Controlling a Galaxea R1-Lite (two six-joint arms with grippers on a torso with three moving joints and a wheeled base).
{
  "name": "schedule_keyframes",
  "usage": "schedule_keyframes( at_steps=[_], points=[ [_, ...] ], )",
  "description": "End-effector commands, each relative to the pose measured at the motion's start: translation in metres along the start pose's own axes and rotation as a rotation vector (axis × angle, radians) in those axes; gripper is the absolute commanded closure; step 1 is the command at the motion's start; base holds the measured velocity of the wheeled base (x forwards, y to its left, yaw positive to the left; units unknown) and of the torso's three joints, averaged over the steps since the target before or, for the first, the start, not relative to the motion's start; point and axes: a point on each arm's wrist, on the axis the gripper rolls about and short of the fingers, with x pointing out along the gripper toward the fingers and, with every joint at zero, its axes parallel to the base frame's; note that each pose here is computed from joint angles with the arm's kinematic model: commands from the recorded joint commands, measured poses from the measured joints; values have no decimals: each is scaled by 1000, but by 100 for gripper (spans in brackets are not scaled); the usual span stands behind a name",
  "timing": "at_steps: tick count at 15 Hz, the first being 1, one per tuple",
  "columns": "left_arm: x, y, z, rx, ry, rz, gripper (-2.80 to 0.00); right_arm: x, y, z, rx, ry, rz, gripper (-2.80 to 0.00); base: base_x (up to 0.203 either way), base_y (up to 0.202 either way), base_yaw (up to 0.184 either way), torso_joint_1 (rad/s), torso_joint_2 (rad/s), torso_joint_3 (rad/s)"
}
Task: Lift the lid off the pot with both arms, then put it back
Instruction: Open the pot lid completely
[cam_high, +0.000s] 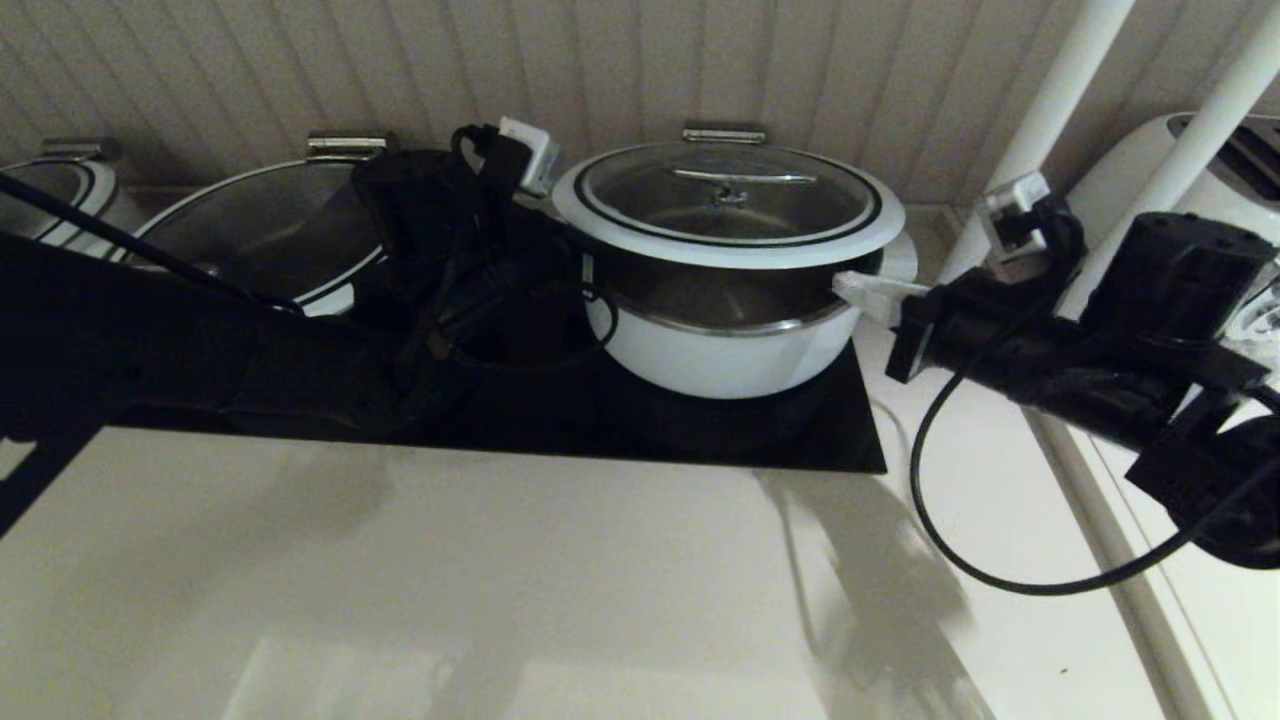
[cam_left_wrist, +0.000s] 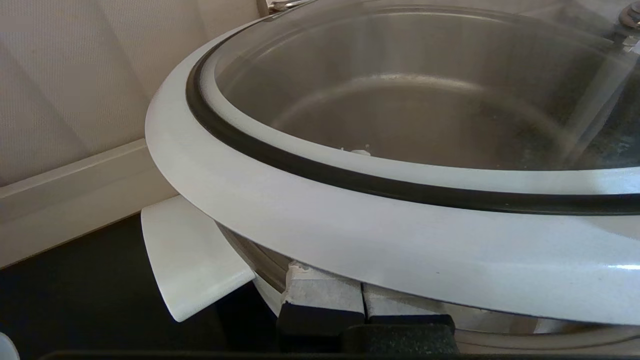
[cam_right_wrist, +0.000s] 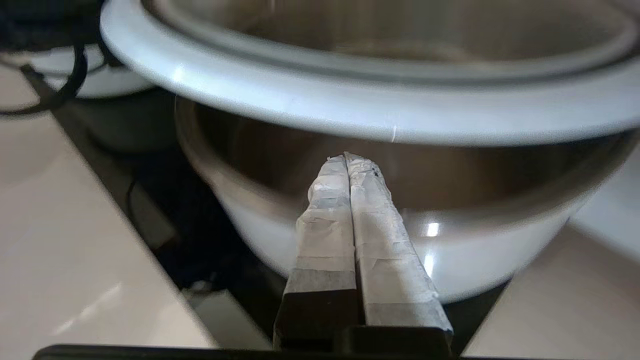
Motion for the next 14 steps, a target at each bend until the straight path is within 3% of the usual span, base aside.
schedule_keyframes(
  at_steps=[1, 14],
  points=[
    [-1, 1, 3, 2, -8, 1, 0, 9, -3, -4, -3, -6, 1, 0, 0, 0, 0, 0, 0, 0],
    [-1, 0, 1, 2, -5, 0, 0, 26, -9, 0, -36, -58, -15, 0, 0, 0, 0, 0, 0, 0]
  ],
)
